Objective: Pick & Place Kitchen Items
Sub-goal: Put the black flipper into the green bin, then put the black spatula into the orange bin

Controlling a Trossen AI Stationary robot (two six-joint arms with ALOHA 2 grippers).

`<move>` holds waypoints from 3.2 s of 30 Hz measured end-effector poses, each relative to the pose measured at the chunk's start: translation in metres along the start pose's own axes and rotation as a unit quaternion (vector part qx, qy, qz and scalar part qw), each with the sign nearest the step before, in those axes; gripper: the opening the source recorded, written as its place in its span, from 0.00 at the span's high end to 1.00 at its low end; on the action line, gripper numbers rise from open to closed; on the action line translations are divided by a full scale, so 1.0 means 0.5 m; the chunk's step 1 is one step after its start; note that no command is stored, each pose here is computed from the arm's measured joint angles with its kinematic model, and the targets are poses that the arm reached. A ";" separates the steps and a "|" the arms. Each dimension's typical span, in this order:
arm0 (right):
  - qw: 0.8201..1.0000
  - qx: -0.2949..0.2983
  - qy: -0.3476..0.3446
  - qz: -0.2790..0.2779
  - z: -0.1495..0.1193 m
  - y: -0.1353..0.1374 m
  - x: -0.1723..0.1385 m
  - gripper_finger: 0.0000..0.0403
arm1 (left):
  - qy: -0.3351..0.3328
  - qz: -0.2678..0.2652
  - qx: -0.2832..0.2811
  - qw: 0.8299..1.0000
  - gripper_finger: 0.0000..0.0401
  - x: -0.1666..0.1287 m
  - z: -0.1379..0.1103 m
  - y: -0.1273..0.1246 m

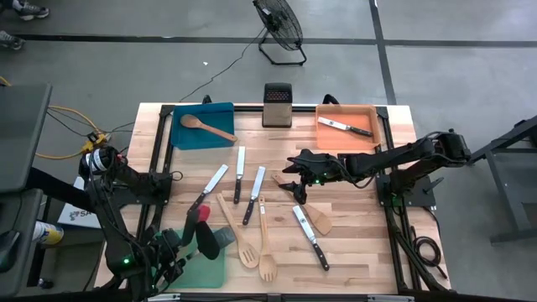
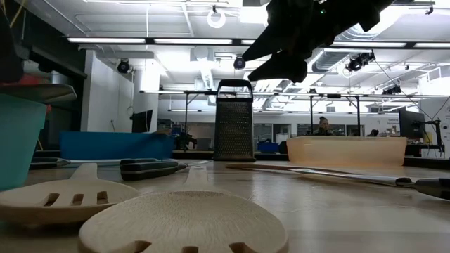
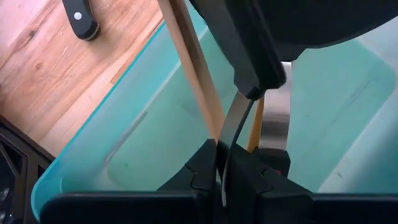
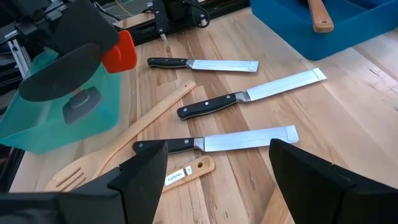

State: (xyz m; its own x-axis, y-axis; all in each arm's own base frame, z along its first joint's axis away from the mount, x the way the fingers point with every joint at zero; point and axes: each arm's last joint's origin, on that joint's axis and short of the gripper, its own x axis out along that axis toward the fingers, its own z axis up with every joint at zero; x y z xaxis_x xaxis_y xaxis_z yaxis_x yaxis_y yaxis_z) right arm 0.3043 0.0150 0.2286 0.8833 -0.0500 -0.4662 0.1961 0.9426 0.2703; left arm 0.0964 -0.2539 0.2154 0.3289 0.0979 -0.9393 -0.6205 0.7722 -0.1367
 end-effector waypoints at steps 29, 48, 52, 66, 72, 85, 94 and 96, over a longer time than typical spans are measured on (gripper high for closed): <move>1.000 0.003 0.003 0.000 -0.001 0.000 0.000 0.32 | 0.010 0.002 -0.001 1.000 0.45 -0.080 0.024 -0.016; 0.999 0.039 0.018 0.006 -0.006 -0.001 0.000 0.32 | -0.261 0.062 0.137 0.953 0.45 -0.113 0.132 -0.007; 0.998 0.056 0.032 0.017 -0.009 0.000 0.000 0.32 | -0.290 0.089 0.169 0.938 0.45 -0.106 0.169 -0.010; 0.996 0.068 0.053 0.032 -0.014 0.001 -0.001 0.32 | -0.356 0.163 0.220 0.894 0.45 -0.110 0.301 0.004; 0.996 0.067 0.049 0.023 -0.014 0.000 -0.001 0.32 | -0.340 0.159 0.250 0.893 0.45 -0.106 0.352 -0.008; 0.996 0.065 0.060 0.015 -0.019 -0.002 -0.001 0.32 | -0.247 0.207 0.185 0.929 0.45 -0.087 0.460 0.057; 0.995 0.066 0.069 0.008 -0.023 -0.004 -0.002 0.32 | -0.197 0.199 0.064 0.958 0.45 -0.122 0.423 0.125; 0.995 0.073 0.067 0.005 -0.022 -0.004 -0.001 0.32 | -0.187 0.189 0.056 0.962 0.45 -0.119 0.408 0.133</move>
State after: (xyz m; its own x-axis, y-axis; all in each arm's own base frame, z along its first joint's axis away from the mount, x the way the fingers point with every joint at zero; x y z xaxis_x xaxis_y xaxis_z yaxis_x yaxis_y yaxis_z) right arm 0.2984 0.0166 0.2190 0.8227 0.0138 -0.5683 0.2549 0.8846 0.3905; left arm 0.1808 -0.0805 0.3261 0.3410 0.5873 -0.7340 -0.6717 0.6985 0.2469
